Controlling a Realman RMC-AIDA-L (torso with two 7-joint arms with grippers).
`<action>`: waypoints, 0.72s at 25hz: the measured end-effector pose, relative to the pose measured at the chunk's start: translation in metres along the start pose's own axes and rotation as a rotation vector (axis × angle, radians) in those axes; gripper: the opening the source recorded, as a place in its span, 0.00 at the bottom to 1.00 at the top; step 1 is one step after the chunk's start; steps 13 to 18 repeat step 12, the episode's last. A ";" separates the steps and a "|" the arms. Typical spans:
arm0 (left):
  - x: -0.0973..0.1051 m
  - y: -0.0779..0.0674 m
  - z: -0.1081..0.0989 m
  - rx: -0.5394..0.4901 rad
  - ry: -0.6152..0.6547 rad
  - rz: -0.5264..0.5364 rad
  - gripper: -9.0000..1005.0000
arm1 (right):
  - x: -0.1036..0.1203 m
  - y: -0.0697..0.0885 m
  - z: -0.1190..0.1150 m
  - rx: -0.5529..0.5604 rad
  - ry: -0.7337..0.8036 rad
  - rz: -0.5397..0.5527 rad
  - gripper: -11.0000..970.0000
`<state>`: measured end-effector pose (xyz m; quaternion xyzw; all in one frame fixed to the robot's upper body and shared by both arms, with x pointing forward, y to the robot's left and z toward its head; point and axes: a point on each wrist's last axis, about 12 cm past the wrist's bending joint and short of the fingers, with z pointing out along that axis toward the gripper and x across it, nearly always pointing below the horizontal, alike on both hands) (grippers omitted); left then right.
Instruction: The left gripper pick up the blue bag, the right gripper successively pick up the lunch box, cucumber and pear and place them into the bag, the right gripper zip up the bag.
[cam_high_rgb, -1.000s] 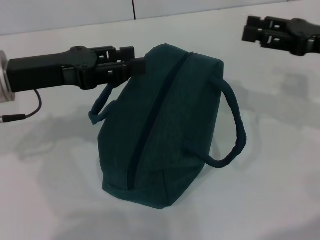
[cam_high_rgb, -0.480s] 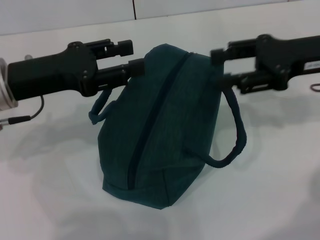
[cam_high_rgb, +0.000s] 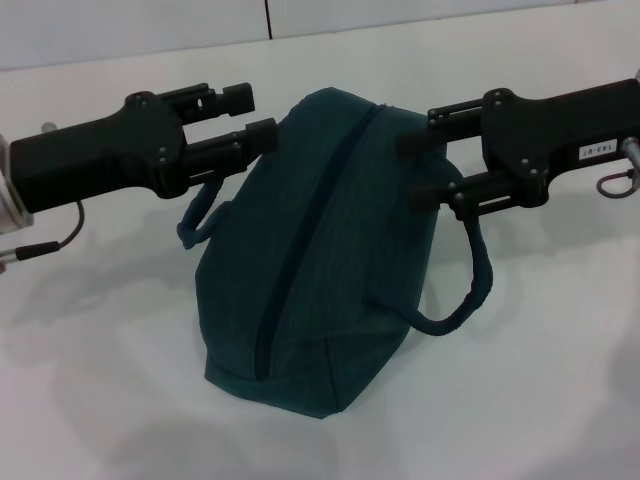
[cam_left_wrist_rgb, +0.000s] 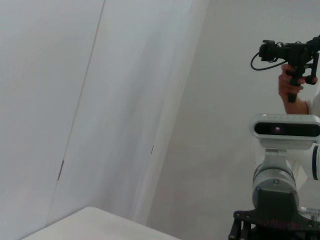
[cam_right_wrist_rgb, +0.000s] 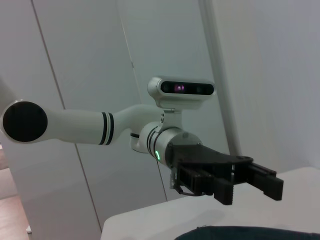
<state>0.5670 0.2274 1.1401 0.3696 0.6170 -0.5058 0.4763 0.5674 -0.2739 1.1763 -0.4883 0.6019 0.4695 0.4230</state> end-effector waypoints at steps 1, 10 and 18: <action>0.000 0.000 0.000 -0.001 -0.003 -0.001 0.62 | 0.000 0.000 0.000 0.001 0.001 0.000 0.69; 0.000 0.000 -0.001 -0.002 -0.004 -0.002 0.62 | -0.001 -0.002 0.004 -0.006 0.021 0.003 0.69; 0.000 0.000 -0.001 -0.003 -0.003 -0.001 0.62 | 0.000 -0.002 0.004 -0.008 0.028 0.005 0.69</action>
